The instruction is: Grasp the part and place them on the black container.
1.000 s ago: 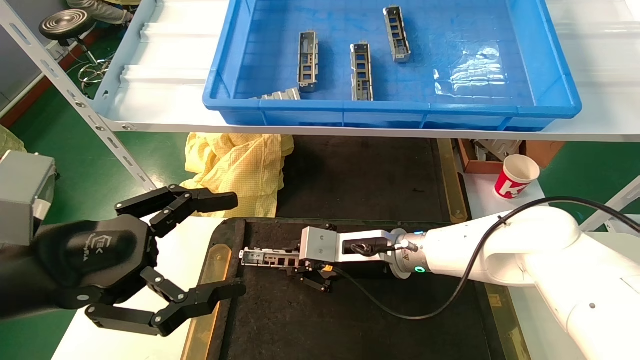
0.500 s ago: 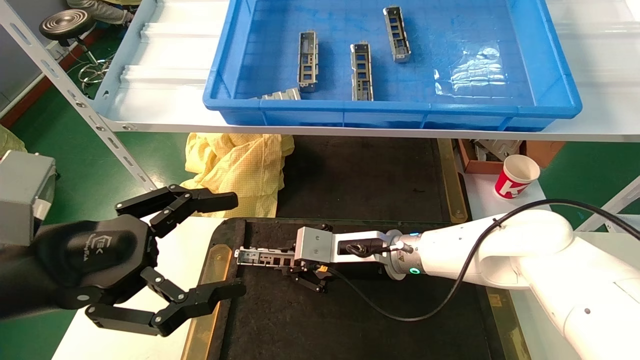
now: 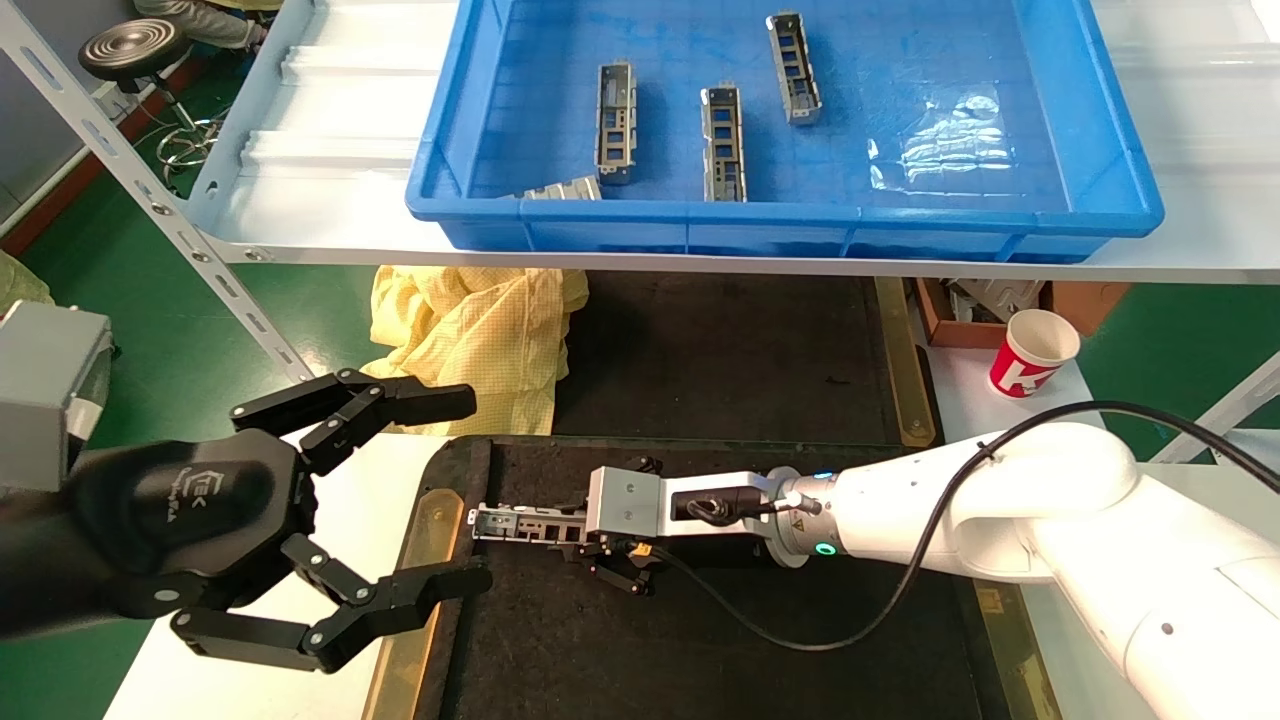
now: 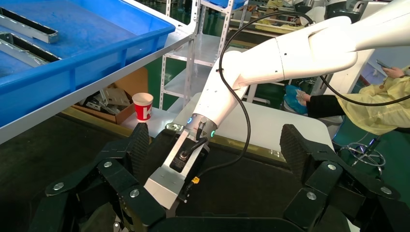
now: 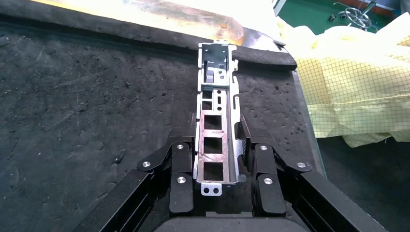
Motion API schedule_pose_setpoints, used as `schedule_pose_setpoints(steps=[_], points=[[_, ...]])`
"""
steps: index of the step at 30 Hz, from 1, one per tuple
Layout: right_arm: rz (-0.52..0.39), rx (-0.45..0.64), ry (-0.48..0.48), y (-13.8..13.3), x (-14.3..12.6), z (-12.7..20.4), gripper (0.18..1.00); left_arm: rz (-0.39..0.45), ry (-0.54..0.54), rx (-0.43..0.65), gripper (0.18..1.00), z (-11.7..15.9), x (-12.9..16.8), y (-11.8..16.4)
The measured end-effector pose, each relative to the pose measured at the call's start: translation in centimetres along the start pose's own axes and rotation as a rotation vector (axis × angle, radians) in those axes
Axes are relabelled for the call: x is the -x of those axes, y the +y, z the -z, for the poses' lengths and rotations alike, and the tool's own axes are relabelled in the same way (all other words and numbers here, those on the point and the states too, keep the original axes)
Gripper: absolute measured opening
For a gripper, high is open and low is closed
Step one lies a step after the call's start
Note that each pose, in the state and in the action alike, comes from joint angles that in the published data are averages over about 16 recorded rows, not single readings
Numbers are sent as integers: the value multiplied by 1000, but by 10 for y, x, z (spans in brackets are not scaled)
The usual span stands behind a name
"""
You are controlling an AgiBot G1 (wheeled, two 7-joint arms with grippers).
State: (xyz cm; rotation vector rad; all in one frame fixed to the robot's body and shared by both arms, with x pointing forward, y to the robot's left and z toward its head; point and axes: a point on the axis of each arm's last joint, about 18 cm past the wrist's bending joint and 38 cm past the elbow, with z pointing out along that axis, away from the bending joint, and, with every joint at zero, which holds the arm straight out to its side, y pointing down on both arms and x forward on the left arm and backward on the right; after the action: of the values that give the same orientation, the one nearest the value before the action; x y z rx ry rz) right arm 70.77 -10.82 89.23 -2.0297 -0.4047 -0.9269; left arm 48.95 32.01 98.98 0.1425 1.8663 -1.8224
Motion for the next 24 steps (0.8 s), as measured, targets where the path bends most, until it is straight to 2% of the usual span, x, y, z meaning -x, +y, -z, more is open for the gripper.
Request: schedule_pose_setpoints(steps=[7,13,24], points=[[11,-20,1,-4,-4,5,401,0,0,0,1001,0,0,0],[6,-65,-3,-11,-10,17,471,0,0,0,1001,0,0,0],[-29,-149,-14,-18,-14,41,681,0,0,0,1001,0,0,0]])
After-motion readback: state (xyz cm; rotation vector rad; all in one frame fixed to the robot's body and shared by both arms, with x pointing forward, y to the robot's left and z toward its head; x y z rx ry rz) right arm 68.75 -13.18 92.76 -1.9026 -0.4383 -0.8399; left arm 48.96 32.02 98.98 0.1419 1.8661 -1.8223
